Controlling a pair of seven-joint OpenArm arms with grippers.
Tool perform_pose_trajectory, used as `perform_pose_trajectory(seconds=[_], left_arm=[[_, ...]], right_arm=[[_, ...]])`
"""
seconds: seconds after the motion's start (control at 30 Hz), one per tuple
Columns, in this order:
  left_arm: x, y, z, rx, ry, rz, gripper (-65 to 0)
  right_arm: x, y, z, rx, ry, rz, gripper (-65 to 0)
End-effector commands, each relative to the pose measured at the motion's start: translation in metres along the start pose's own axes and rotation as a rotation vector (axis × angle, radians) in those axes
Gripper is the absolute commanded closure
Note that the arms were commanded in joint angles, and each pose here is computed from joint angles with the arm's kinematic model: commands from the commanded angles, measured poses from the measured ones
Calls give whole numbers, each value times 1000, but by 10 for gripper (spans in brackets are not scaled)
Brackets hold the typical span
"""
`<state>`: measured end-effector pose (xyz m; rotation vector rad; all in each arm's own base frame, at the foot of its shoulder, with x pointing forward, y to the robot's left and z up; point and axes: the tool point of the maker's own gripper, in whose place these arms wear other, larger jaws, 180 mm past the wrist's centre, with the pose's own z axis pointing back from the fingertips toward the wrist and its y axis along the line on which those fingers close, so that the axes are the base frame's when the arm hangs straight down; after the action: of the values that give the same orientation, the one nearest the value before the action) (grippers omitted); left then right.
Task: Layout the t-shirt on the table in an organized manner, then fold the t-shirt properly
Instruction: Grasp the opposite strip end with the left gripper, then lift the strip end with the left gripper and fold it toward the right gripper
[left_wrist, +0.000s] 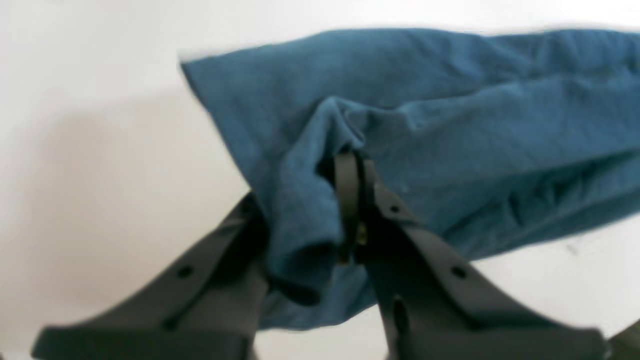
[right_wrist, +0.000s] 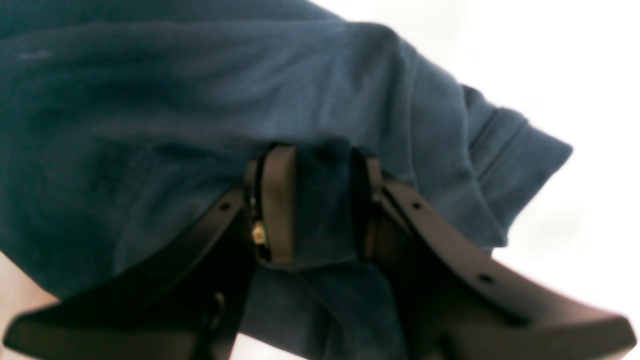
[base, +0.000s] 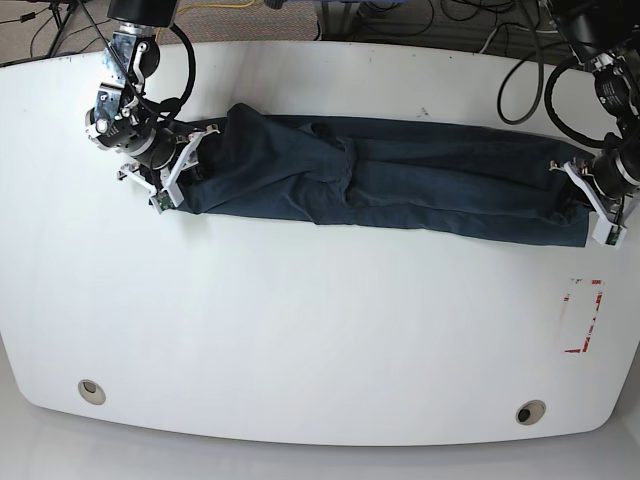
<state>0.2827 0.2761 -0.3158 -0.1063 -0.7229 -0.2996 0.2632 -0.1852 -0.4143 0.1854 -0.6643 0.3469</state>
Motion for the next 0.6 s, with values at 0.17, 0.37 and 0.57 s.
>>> perform_pose_trajectory(seconds=[0.17,0.37,0.57], left_arm=[[34,-55,5,-84,-76,-193,-54],[35,-89,-8,-173,-78,-215,-54],[50,-120,-18,-245,-123,-213,-54]], right_arm=[[17,-5,5,-12,-52,16,-166],[16,-4,5,-9,-53,13,-166],[16,-4,5,-10,-53,14,-166]])
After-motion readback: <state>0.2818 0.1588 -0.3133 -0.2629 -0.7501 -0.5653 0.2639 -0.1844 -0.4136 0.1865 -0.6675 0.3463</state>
